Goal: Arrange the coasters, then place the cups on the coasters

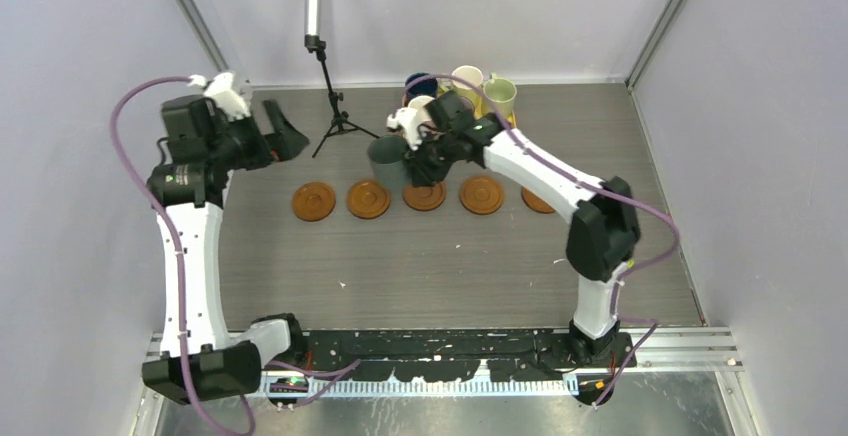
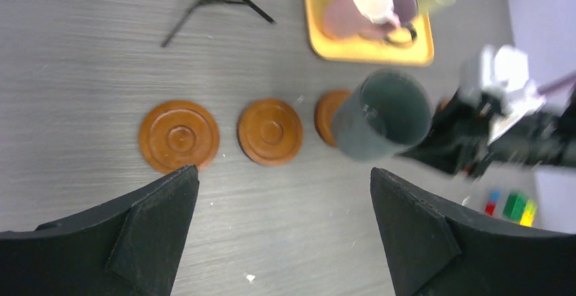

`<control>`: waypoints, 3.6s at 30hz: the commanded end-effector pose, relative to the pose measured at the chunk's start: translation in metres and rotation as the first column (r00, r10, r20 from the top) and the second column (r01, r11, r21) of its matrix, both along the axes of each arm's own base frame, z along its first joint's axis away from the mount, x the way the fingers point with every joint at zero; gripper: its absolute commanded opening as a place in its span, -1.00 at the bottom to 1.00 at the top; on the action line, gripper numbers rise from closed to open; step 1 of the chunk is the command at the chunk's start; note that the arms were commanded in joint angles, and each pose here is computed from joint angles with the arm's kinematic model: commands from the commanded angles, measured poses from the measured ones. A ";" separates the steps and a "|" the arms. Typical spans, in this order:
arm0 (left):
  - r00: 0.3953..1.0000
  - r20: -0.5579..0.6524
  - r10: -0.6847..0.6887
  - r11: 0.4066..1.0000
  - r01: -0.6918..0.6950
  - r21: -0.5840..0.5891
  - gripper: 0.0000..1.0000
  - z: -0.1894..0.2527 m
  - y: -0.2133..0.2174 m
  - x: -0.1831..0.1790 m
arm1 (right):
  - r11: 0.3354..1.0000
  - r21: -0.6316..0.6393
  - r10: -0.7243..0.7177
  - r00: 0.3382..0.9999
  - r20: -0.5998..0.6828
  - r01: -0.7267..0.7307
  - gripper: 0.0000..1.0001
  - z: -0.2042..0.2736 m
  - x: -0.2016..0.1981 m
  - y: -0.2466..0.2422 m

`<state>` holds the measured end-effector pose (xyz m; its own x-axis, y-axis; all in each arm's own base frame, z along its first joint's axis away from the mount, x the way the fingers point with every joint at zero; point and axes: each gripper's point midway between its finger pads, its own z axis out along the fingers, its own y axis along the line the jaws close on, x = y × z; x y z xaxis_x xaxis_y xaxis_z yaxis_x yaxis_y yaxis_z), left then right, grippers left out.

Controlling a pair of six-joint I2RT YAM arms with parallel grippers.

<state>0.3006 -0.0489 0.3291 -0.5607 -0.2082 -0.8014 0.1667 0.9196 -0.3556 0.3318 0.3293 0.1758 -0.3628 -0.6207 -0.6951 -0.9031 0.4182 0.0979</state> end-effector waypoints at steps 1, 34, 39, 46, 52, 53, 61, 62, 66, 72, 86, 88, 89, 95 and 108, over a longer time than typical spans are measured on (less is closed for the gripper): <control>0.983 0.043 0.179 0.958 -0.164 -0.237 0.99 0.023 0.036 0.017 | 0.986 0.148 -0.099 0.985 0.142 0.077 -0.99 0.031 0.036 0.074; 0.968 0.017 0.250 0.948 -0.241 -0.210 0.99 0.001 0.066 0.029 | 0.928 0.317 -0.259 0.951 0.166 0.197 -0.99 -0.030 0.040 0.243; 0.973 0.030 0.228 0.950 -0.215 -0.228 0.99 0.003 0.061 0.028 | 0.933 0.303 -0.256 0.951 0.172 0.196 -0.99 -0.040 0.033 0.250; 0.975 0.033 0.221 0.951 -0.207 -0.230 0.99 0.005 0.059 0.026 | 0.931 0.295 -0.272 0.946 0.175 0.213 -0.98 -0.047 0.033 0.252; 0.974 0.036 0.222 0.950 -0.208 -0.230 0.99 0.005 0.060 0.026 | 0.936 0.285 -0.262 0.948 0.182 0.204 -0.96 -0.052 0.026 0.257; 0.975 0.037 0.221 0.951 -0.207 -0.231 0.99 0.005 0.060 0.026 | 0.936 0.285 -0.263 0.947 0.184 0.204 -0.95 -0.053 0.025 0.258; 0.974 0.033 0.223 0.950 -0.209 -0.232 0.99 0.002 0.061 0.026 | 0.935 0.277 -0.272 0.947 0.170 0.219 -0.62 -0.062 0.024 0.260; 0.975 0.033 0.221 0.950 -0.207 -0.234 0.99 0.002 0.061 0.026 | 0.936 0.275 -0.271 0.947 0.170 0.218 -0.57 -0.062 0.023 0.260; 0.975 0.032 0.219 0.949 -0.206 -0.239 0.99 0.002 0.061 0.027 | 0.939 0.273 -0.260 0.952 0.163 0.210 -0.37 -0.062 0.018 0.261; 0.974 0.031 0.223 0.948 -0.209 -0.240 1.00 0.002 0.061 0.026 | 0.947 0.261 -0.233 0.960 0.154 0.188 -0.28 -0.065 0.005 0.264; 0.975 0.031 0.219 0.946 -0.205 -0.253 0.99 0.003 0.061 0.026 | 0.948 0.247 -0.235 0.964 0.122 0.200 0.04 -0.066 -0.006 0.259; 0.976 0.031 0.217 0.946 -0.203 -0.253 1.00 0.004 0.061 0.026 | 0.947 0.250 -0.237 0.964 0.119 0.202 0.15 -0.060 -0.007 0.257; 0.976 0.033 0.214 0.947 -0.199 -0.253 0.99 0.004 0.060 0.025 | 0.946 0.251 -0.238 0.964 0.117 0.204 0.21 -0.057 -0.007 0.256; 0.984 0.008 0.180 0.958 -0.173 -0.229 1.00 0.002 0.058 0.023 | 0.957 0.234 -0.204 0.972 0.117 0.172 0.45 -0.026 -0.021 0.236; 0.997 -0.072 0.003 0.986 -0.015 -0.169 1.00 -0.019 0.036 0.016 | 0.975 0.158 -0.159 0.987 -0.009 0.158 0.57 0.029 -0.004 0.094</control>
<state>0.3224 0.0015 0.3014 -0.5863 -0.4343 -0.6839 0.0258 0.8338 -0.5515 0.3098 0.4839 0.1784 -0.4163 -0.4287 -0.8018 -0.8303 0.5386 0.1431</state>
